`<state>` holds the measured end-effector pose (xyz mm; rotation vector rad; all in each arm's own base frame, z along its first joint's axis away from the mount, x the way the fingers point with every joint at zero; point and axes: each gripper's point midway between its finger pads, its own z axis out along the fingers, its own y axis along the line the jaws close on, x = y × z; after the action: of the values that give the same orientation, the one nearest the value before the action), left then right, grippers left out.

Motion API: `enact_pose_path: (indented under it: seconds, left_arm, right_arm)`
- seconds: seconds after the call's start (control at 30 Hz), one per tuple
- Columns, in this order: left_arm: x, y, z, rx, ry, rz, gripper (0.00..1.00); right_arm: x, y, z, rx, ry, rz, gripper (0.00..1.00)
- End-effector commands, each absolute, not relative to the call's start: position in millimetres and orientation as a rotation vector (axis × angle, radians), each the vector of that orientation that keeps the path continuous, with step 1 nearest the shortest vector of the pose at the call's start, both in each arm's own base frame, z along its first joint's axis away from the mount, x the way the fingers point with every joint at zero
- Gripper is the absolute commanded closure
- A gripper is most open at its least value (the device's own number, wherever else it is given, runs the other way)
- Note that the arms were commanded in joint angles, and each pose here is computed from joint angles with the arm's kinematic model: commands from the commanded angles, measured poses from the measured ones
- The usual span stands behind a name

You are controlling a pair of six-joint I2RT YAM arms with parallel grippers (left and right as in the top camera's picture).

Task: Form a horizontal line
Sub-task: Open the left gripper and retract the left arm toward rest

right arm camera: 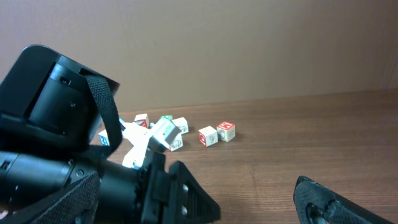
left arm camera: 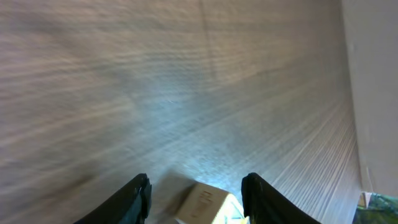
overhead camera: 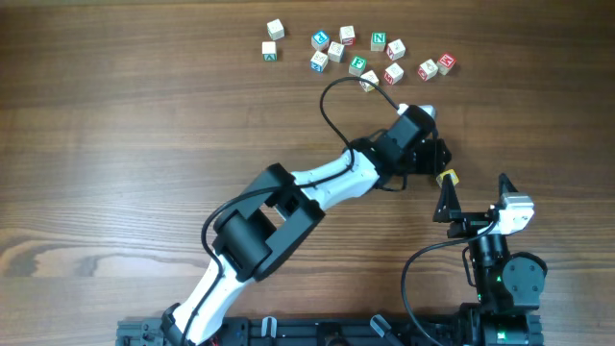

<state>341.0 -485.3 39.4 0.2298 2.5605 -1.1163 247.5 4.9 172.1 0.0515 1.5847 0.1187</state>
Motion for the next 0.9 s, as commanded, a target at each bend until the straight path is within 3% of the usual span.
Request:
enact_pose_path:
  seconds: [0.0,0.1,0.2,0.23,0.37,0.5,0.67,0.87]
  left_arm:
    - [386,-440,34,0.195,2.555,-1.033,0.50]
    - [423,-401,68,0.324,2.442,-0.910,0.35]
    - [463,-359,102,0.346,2.327,-0.691,0.26]
    - [476,-344,111,0.355,2.287,-0.626,0.18]
    - [486,-311,128,0.308,2.301,-0.567,0.12]
    - [465,-243,183,0.226,2.336,-0.297,0.00]
    - [400,-179,249,0.163,2.404,-0.230,0.00]
    - [343,-78,279,-0.302,2.469,-0.148,0.00]
  right_arm:
    - [247,2,173,0.065,1.578,0.105,0.00]
    - [247,2,173,0.065,1.578,0.105,0.00]
    - [247,2,173,0.065,1.578,0.105,0.00]
    - [247,2,173,0.065,1.578,0.105,0.00]
    - [247,2,173,0.065,1.578,0.105,0.00]
    - [247,2,173,0.065,1.578,0.105,0.00]
    - [247,2,173,0.064,1.578,0.104,0.00]
    - [247,2,173,0.065,1.578,0.105,0.00]
